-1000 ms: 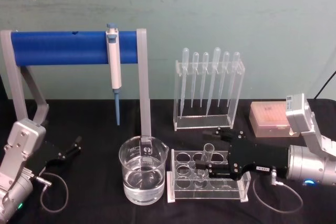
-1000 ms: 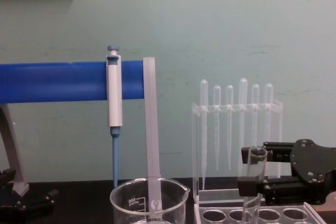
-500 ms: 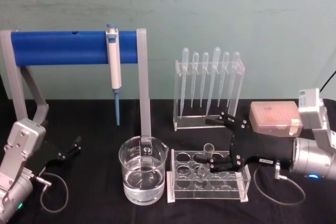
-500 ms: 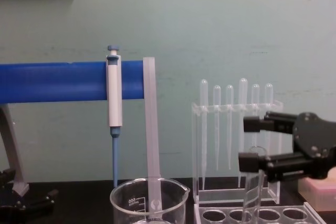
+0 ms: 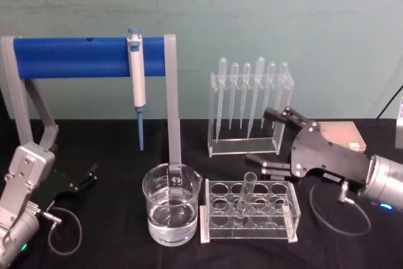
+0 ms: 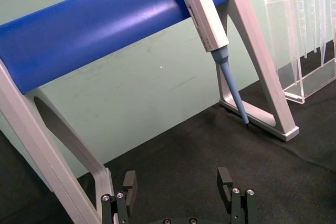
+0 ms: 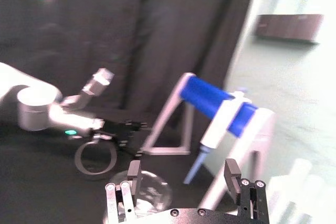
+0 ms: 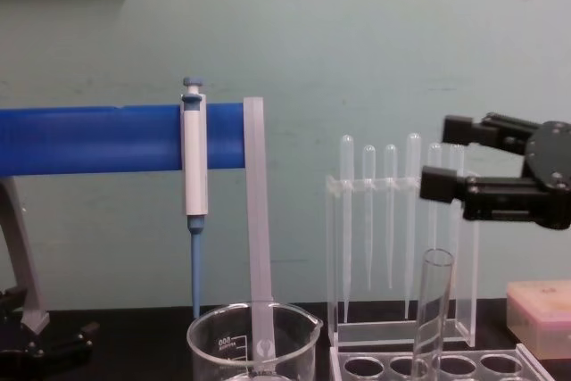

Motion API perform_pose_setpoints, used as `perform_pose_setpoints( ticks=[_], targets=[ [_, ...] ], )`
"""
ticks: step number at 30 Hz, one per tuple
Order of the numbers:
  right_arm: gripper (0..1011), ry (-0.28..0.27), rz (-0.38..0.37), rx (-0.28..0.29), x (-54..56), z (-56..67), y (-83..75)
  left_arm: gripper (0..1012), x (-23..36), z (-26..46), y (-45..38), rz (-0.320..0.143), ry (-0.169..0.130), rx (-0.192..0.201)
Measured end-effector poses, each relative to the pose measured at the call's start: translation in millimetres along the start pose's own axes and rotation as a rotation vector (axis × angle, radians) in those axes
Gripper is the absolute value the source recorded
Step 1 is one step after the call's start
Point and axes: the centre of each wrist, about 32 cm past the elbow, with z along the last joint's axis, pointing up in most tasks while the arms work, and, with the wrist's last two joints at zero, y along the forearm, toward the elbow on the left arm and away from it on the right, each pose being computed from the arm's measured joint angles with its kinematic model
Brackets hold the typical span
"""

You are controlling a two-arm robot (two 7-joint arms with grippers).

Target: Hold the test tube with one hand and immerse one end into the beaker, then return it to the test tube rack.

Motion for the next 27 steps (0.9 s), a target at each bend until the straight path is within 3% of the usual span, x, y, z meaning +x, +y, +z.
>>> perform_pose_setpoints(
  ticks=[6,7,11,16,23,27],
  targets=[
    [1004,-0.033,-0.212,-0.036,-21.0,-1.9,-10.9,1000,0.0,0.0,0.0,0.000,0.000,0.000],
    [1004,-0.037,-0.282,-0.061,-28.7,-4.0,-12.3,1000,0.0,0.0,0.0,0.000,0.000,0.000],
    [1004,-0.039,-0.440,-0.147,-46.0,-7.7,-10.0,1000,0.0,0.0,0.0,0.000,0.000,0.000],
    [1004,0.004,-0.595,-0.258,-60.5,-15.3,1.5,1000,0.0,0.0,0.0,0.000,0.000,0.000],
    [1004,0.026,-0.704,-0.320,-65.8,-28.4,15.9,1000,0.0,0.0,0.0,0.000,0.000,0.000],
    [1004,0.019,-0.730,-0.315,-66.2,-34.6,21.6,1000,0.0,0.0,0.0,0.000,0.000,0.000]
  ],
)
